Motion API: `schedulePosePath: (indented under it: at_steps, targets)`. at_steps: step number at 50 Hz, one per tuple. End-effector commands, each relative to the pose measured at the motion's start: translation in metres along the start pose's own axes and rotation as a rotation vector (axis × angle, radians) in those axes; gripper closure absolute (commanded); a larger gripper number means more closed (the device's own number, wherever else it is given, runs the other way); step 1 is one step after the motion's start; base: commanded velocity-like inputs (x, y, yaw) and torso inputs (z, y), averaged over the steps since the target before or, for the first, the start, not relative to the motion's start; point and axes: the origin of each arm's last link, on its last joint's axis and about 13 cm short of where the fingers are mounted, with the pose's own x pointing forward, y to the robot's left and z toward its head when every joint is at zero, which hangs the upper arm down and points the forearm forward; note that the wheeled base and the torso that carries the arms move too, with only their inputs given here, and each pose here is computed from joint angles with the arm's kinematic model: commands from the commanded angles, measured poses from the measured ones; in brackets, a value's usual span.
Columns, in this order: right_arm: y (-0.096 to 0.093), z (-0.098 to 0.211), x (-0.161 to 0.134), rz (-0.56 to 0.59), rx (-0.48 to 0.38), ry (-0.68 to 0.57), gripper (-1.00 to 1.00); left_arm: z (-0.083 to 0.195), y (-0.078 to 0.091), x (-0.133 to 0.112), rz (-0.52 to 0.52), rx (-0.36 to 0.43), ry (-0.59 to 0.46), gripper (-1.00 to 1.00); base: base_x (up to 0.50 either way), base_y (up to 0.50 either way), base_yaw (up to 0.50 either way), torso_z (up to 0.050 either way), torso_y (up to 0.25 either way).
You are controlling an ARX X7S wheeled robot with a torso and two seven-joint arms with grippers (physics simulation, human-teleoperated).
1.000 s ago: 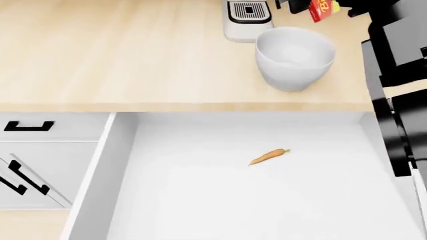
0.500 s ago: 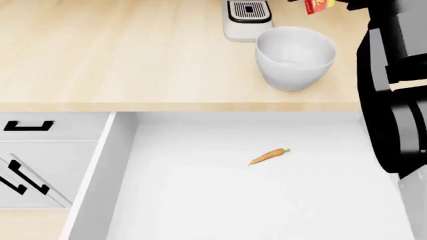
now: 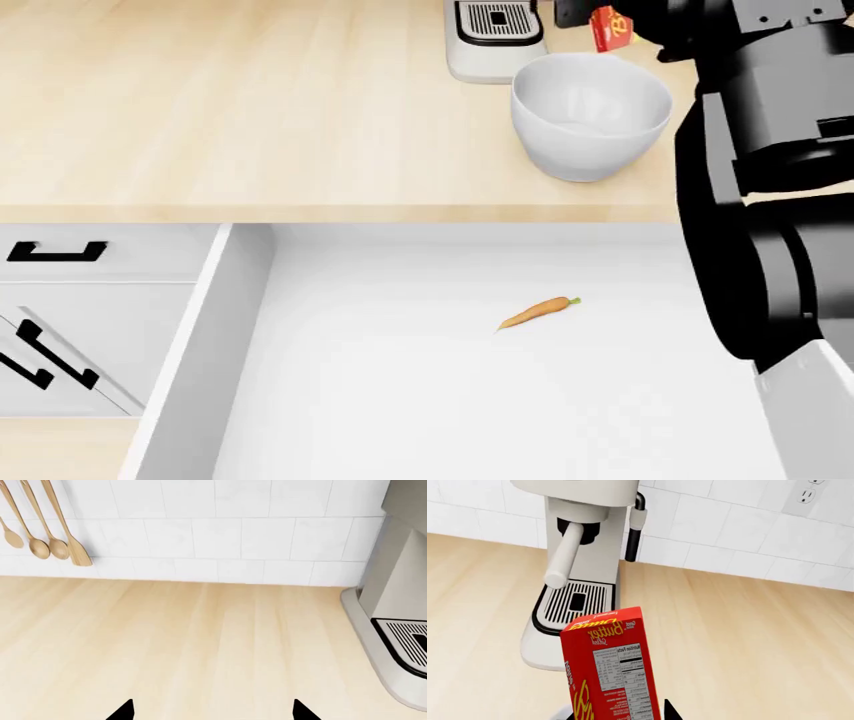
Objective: Place the bar in the bowl and close the drawer.
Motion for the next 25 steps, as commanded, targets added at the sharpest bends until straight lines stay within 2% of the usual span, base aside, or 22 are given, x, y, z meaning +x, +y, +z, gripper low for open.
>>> schedulePosePath:
  at_steps: [1, 5, 19, 25]
  targets:
    - [0.0019, -0.0059, 0.0042, -0.022, -0.003, -0.01, 1.0, -0.0037, -0.0007, 0.0029, -0.002, 0.001, 0.006, -1.0, 0.0, 0.0, 0.0, 0.0, 0.0]
    - [0.0019, -0.0069, 0.0048, -0.03, -0.013, -0.01, 1.0, -0.0045, -0.0007, 0.0039, 0.004, 0.011, 0.002, -1.0, 0.0, 0.0, 0.0, 0.0, -0.035]
    - [0.0, -0.0026, 0.0027, -0.041, -0.026, -0.019, 1.0, -0.0034, -0.0001, 0.0032, 0.016, 0.015, 0.001, -1.0, 0.0, 0.0, 0.0, 0.0, -0.246]
    - [-0.0017, 0.0, 0.001, -0.041, -0.024, -0.017, 1.0, -0.0018, 0.0009, 0.002, 0.015, 0.001, 0.0, -1.0, 0.0, 0.0, 0.0, 0.0, -0.006]
